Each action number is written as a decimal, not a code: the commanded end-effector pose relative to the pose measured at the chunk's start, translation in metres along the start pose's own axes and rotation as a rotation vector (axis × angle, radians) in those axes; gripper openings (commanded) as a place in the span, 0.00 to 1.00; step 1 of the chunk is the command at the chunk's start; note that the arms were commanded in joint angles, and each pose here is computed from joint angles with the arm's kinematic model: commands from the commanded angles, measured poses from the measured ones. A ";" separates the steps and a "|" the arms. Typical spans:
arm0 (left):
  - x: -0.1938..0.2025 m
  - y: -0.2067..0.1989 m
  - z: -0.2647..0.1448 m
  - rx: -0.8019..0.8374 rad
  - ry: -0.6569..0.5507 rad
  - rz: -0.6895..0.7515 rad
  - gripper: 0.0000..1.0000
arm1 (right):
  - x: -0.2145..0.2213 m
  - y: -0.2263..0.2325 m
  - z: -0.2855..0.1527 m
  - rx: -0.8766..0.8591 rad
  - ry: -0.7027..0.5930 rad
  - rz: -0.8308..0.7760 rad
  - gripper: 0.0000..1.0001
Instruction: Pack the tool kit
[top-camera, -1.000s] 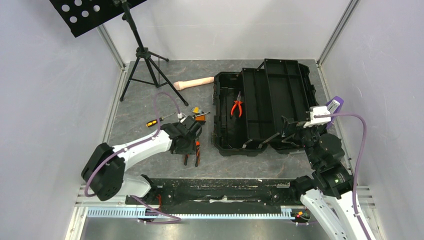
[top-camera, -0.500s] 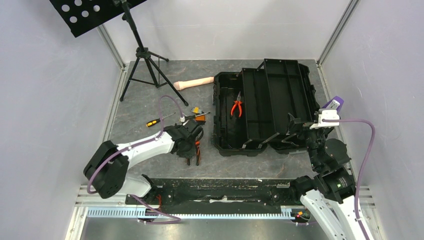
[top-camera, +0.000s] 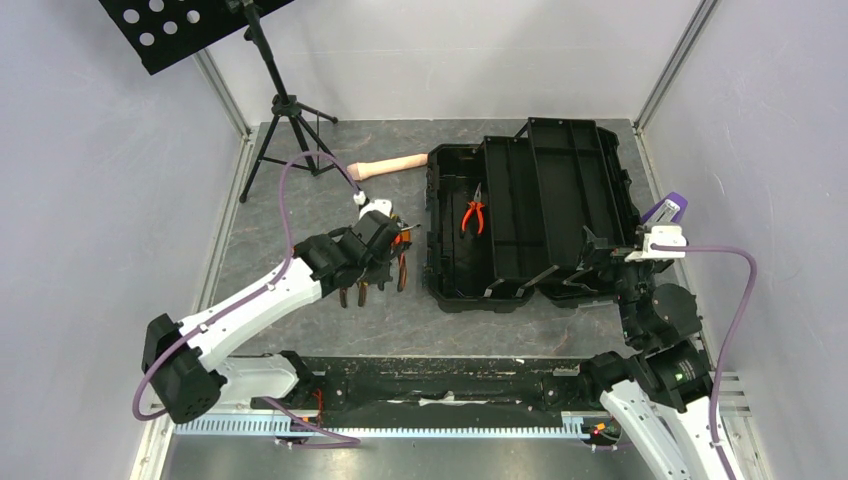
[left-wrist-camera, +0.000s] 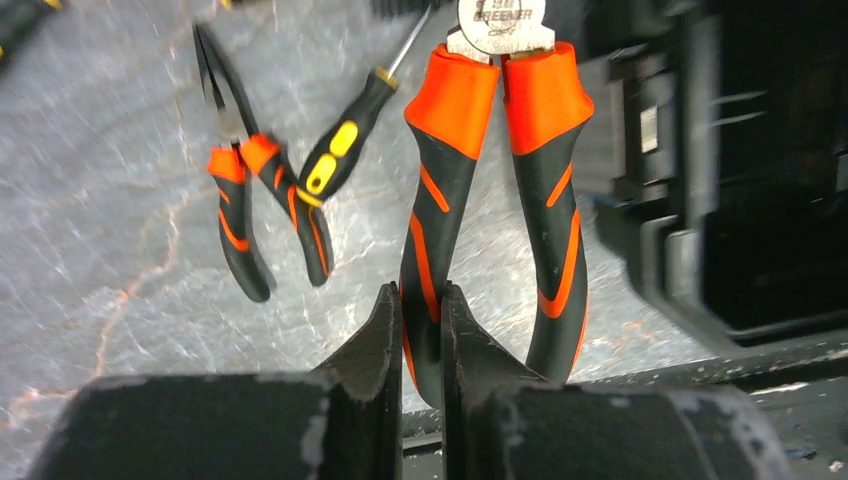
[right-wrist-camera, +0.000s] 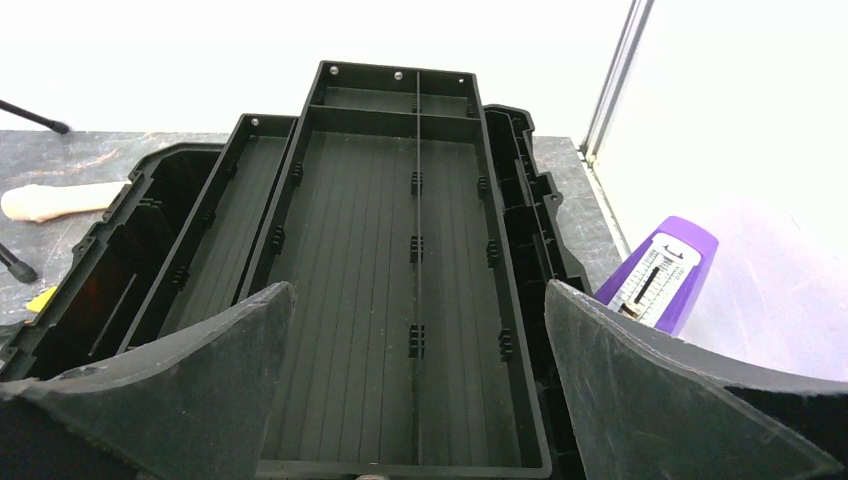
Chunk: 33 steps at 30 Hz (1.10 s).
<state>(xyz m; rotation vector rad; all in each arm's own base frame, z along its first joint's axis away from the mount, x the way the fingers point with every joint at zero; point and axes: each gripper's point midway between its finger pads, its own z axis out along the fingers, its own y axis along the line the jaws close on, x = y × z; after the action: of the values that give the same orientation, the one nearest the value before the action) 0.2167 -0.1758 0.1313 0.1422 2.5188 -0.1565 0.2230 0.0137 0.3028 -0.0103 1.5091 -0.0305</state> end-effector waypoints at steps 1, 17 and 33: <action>-0.059 -0.023 -0.031 0.011 -0.173 0.077 0.02 | -0.012 -0.007 -0.002 0.036 -0.057 0.024 0.98; -0.098 -0.140 0.017 0.045 -0.119 0.216 0.02 | -0.014 -0.016 -0.011 0.069 -0.077 0.027 0.98; -0.065 -0.192 0.075 0.128 0.006 0.149 0.04 | -0.009 -0.016 -0.010 0.069 -0.063 0.023 0.98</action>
<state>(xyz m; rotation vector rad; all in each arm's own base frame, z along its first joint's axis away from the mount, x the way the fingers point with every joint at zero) 0.2749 -0.3509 0.1113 0.4903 2.5402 -0.1168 0.2120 -0.0005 0.3100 0.0523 1.4555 -0.0597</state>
